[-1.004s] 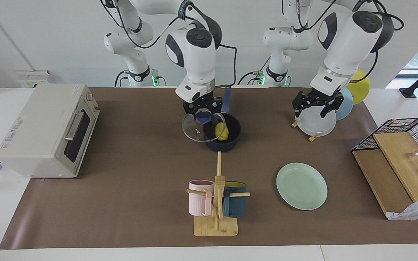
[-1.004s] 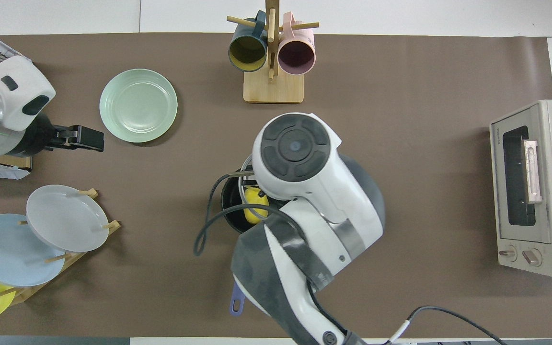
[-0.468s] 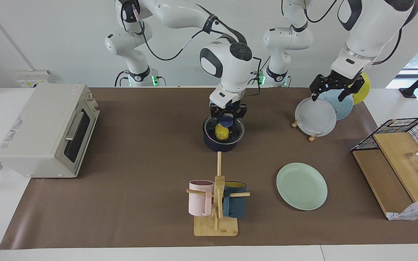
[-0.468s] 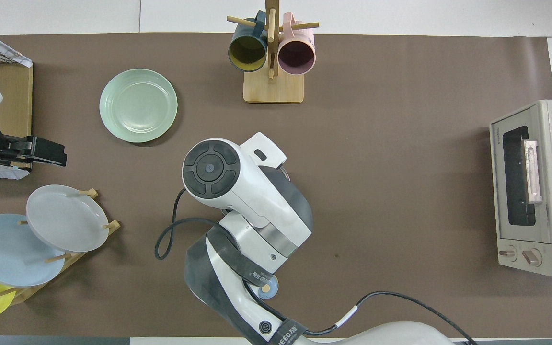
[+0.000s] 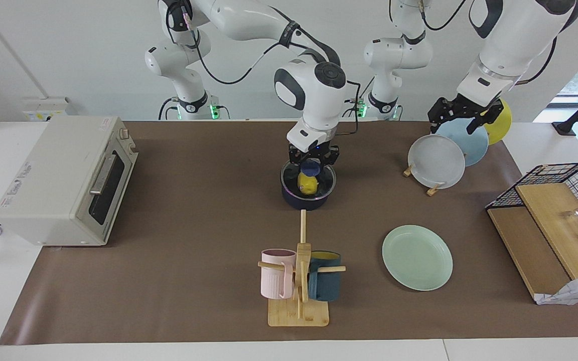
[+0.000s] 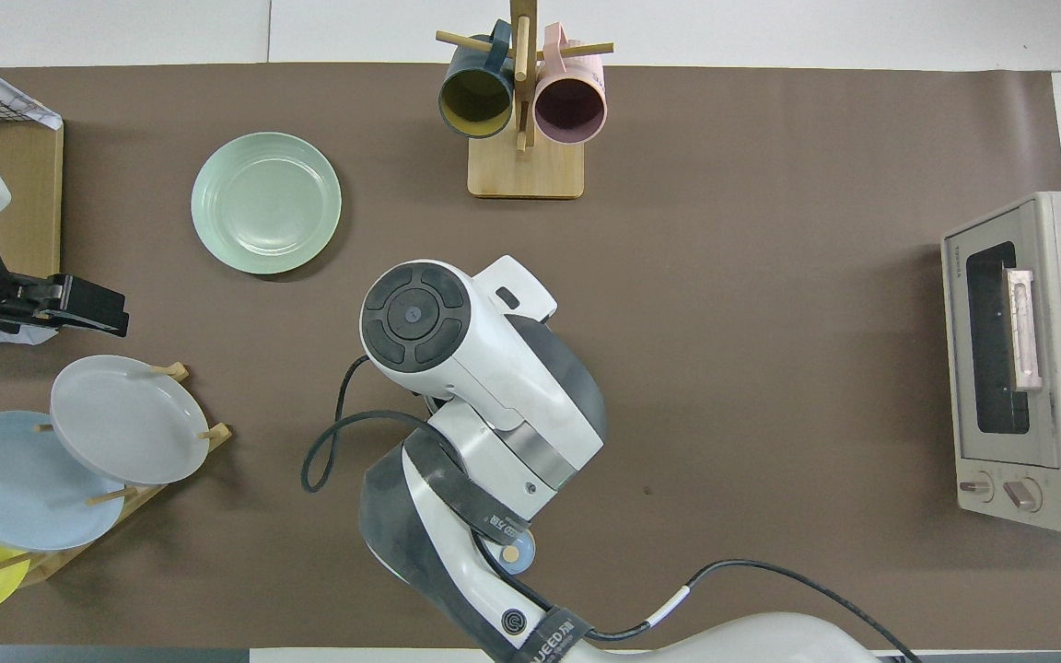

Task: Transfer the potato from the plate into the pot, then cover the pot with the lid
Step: 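Carry the glass lid over the saucepan with the right gripper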

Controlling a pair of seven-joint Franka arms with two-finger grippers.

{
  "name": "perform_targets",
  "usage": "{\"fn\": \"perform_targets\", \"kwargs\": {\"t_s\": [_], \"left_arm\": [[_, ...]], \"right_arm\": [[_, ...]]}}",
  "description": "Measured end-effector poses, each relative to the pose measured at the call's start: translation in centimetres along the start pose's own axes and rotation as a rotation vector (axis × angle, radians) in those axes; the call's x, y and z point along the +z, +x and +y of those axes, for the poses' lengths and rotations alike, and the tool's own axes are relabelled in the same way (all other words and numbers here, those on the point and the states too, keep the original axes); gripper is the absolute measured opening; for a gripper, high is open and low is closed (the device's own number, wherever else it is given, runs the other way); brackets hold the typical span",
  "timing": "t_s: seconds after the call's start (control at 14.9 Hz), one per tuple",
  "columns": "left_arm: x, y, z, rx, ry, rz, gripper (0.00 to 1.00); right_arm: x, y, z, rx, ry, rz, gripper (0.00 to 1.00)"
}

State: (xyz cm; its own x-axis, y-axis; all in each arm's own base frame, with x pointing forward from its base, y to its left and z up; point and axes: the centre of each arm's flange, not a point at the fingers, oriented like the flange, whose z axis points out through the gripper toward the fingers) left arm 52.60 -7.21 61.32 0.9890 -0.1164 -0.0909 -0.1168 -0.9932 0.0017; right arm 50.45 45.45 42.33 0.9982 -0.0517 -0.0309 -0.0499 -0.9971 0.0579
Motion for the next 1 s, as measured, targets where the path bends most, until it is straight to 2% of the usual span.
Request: {"fn": "perform_targets", "kwargs": {"t_s": [0.54, 1.0], "left_arm": [[-1.1, 0.1, 0.1, -0.003, -0.019, 0.027, 1.00], [-0.8, 0.2, 0.0, -0.005, -0.021, 0.022, 1.00]], "right_arm": [[0.8, -0.2, 0.1, 0.002, -0.011, -0.013, 0.66], [0.9, -0.3, 0.1, 0.036, -0.006, -0.021, 0.66]]}}
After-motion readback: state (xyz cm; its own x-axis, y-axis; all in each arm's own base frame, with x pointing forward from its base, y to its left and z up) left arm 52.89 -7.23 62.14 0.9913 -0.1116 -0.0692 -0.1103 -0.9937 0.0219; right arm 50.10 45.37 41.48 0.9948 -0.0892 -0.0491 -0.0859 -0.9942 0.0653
